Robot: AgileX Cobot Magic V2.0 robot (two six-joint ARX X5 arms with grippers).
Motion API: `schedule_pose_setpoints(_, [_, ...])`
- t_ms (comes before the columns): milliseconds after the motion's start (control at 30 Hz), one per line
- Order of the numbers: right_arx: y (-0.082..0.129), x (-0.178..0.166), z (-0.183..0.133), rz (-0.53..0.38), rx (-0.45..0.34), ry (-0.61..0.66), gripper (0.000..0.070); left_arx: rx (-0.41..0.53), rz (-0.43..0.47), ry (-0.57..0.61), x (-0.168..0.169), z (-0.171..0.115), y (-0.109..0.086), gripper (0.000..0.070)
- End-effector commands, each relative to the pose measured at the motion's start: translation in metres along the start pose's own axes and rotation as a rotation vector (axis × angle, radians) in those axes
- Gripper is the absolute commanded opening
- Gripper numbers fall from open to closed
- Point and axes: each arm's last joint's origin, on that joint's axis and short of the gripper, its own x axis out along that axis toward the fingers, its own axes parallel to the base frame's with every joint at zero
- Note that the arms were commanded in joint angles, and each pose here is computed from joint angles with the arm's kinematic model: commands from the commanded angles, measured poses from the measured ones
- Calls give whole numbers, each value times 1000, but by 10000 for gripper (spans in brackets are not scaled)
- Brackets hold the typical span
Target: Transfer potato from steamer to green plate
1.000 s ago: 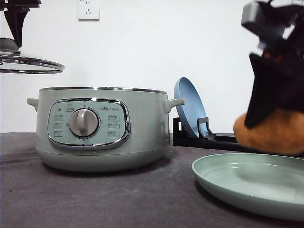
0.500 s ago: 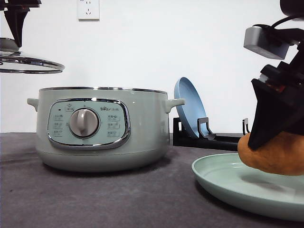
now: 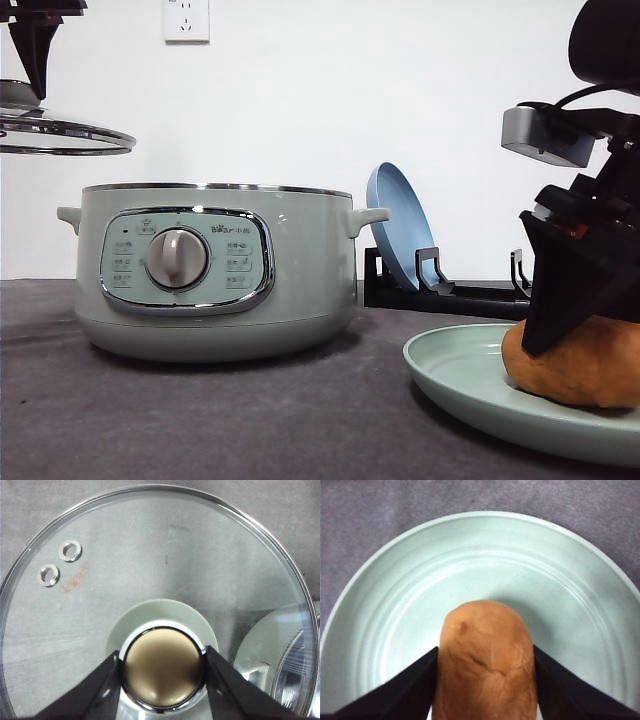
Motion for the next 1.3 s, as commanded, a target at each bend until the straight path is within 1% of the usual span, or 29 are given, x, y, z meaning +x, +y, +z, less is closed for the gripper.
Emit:
schedule_pose_setpoints(0, [0, 4, 0, 0, 18, 20, 408, -5, -7, -73, -13, 5, -1, 0])
schedule_pose_setpoints(167, [2, -6, 13, 1, 36, -16, 616, -5, -7, -73, -13, 5, -1, 0])
schedule_pose_setpoints(233, [4, -15, 20, 2, 40, -28, 654, -5, -7, -73, -13, 5, -1, 0])
schedule_pose_setpoints(333, [9, -35, 32, 4, 46, -46, 661, -5, -7, -73, -13, 5, 0, 0])
schedule_pose_setpoints(433, [15, -63, 43, 7, 44, -61, 661, -6, -6, -73, -13, 5, 0, 0])
schedule_pose_setpoints(533, [23, -99, 49, 8, 40, -70, 661, -6, -6, -72, -13, 5, 0, 0])
schedule_pose_setpoints(633, [32, -140, 48, 12, 33, -84, 661, -8, -6, -69, -13, 5, 0, 0])
schedule_pose_setpoints(767, [44, -192, 36, 63, 15, -149, 660, -11, -6, -64, -13, 4, 0, 0])
schedule_pose_setpoints(867, [51, -223, 19, 98, 5, -225, 660, -14, -6, -53, -13, 3, 0, 0])
schedule_pose_setpoints(1100, [59, -267, -27, 109, 7, -431, 660, -17, -11, -33, -13, 1, -4, 0])
schedule_pose_setpoints(1267, [61, -284, -50, 66, 10, -536, 660, -1, -25, -19, -13, 0, -13, 0])
